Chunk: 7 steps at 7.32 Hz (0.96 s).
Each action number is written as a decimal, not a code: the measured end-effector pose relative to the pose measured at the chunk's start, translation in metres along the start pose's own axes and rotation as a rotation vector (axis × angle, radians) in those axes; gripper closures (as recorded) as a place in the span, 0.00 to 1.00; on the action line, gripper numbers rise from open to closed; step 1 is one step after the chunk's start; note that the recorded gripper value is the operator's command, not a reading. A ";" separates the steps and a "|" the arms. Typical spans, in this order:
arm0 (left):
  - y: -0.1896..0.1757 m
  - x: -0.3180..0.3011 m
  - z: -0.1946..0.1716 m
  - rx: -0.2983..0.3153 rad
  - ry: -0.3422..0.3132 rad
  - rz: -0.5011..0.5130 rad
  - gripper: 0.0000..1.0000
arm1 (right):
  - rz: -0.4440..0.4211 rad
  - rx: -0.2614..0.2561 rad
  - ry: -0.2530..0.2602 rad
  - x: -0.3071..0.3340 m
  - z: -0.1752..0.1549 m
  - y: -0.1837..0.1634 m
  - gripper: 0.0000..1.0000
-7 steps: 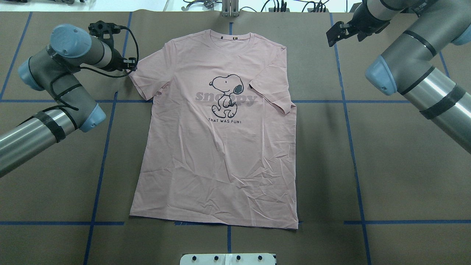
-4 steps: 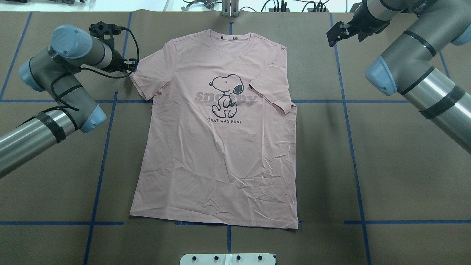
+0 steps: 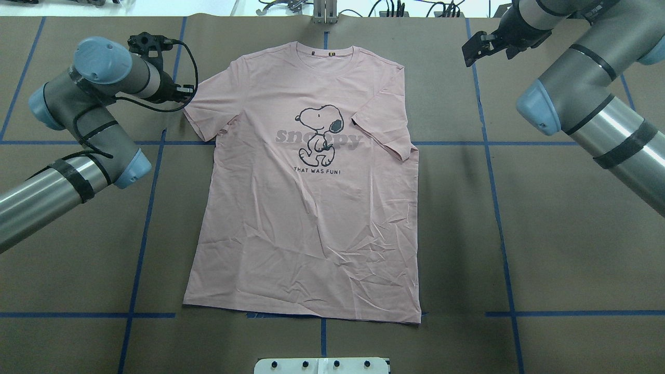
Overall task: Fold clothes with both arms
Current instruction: 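Move the left gripper toward the shirt shoulder nearest it, then lower both grippers onto the shirt shoulders beside the collar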
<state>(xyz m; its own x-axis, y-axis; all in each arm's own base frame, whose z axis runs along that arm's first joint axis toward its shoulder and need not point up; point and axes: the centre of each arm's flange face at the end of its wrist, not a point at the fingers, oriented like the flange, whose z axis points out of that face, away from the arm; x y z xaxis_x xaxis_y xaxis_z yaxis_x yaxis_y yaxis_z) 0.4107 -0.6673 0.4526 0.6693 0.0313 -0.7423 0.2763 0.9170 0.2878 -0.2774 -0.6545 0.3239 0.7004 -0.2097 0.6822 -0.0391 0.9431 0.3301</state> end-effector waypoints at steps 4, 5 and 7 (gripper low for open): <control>-0.024 0.054 -0.037 0.002 0.015 -0.015 1.00 | 0.000 0.003 -0.002 -0.001 -0.001 0.000 0.00; -0.036 0.085 -0.051 -0.010 0.003 -0.067 1.00 | 0.001 0.003 -0.002 0.000 -0.001 0.000 0.00; -0.037 0.149 -0.063 -0.043 -0.005 -0.151 1.00 | 0.002 0.002 -0.001 0.000 -0.001 0.001 0.00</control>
<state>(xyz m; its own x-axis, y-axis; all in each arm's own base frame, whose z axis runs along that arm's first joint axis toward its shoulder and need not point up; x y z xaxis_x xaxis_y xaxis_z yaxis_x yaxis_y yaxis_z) 0.4571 -0.6714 0.2929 0.6256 -0.1099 -0.7724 0.3444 0.9273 0.1470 -0.2766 -0.6536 0.3235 0.6994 -0.2086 0.6836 -0.0419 0.9428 0.3306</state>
